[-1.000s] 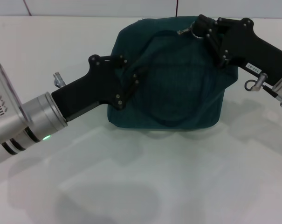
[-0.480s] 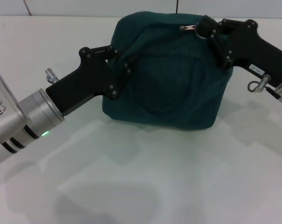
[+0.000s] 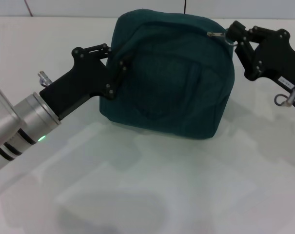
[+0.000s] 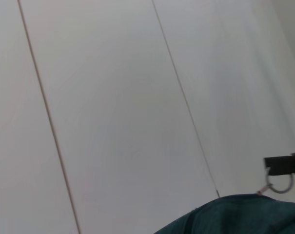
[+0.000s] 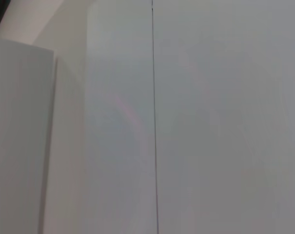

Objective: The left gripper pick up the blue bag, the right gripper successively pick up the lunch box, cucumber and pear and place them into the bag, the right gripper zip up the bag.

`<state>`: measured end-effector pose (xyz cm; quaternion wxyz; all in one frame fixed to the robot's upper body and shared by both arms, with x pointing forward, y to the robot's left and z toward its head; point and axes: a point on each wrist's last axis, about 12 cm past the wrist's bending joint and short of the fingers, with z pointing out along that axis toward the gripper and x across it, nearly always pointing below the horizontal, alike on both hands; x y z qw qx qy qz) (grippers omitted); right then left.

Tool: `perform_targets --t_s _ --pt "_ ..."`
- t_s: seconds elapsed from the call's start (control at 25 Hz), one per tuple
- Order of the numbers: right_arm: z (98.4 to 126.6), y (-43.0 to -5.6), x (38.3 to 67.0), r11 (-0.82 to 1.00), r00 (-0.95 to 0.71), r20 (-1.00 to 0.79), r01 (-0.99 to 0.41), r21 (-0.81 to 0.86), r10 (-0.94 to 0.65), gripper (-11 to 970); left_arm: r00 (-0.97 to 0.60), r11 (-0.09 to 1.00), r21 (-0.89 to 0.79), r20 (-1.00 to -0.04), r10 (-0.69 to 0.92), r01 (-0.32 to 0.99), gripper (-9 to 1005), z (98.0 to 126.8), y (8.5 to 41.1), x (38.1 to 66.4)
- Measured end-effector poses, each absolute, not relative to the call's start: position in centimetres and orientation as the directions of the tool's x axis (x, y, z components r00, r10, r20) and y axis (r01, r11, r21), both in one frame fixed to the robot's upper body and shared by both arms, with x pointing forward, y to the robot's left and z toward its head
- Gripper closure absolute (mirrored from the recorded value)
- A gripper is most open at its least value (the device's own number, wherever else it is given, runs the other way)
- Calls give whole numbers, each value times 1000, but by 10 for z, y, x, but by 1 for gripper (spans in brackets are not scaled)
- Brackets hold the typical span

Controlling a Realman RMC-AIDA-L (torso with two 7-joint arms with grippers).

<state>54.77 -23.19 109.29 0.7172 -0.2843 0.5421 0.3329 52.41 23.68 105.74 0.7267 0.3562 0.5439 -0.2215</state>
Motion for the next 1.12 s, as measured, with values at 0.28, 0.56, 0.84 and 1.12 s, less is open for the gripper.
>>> perform_targets --t_s 0.28,0.56,0.84,1.12 --pt "1083 -242 536 630 167 -971 -776 -21 174 925 295 650 260 -954 58 714 852 1056 236 524" --pt "1073 -256 523 660 143 -976 -751 2 167 924 296 649 262 -953 58 714 852 1056 236 525" --pt "1063 -271 509 694 119 -978 -720 33 170 924 304 642 279 -950 75 714 858 1058 233 529" --pt "1052 -279 498 714 70 -983 -696 76 172 923 307 632 282 -949 73 722 859 1059 230 532"
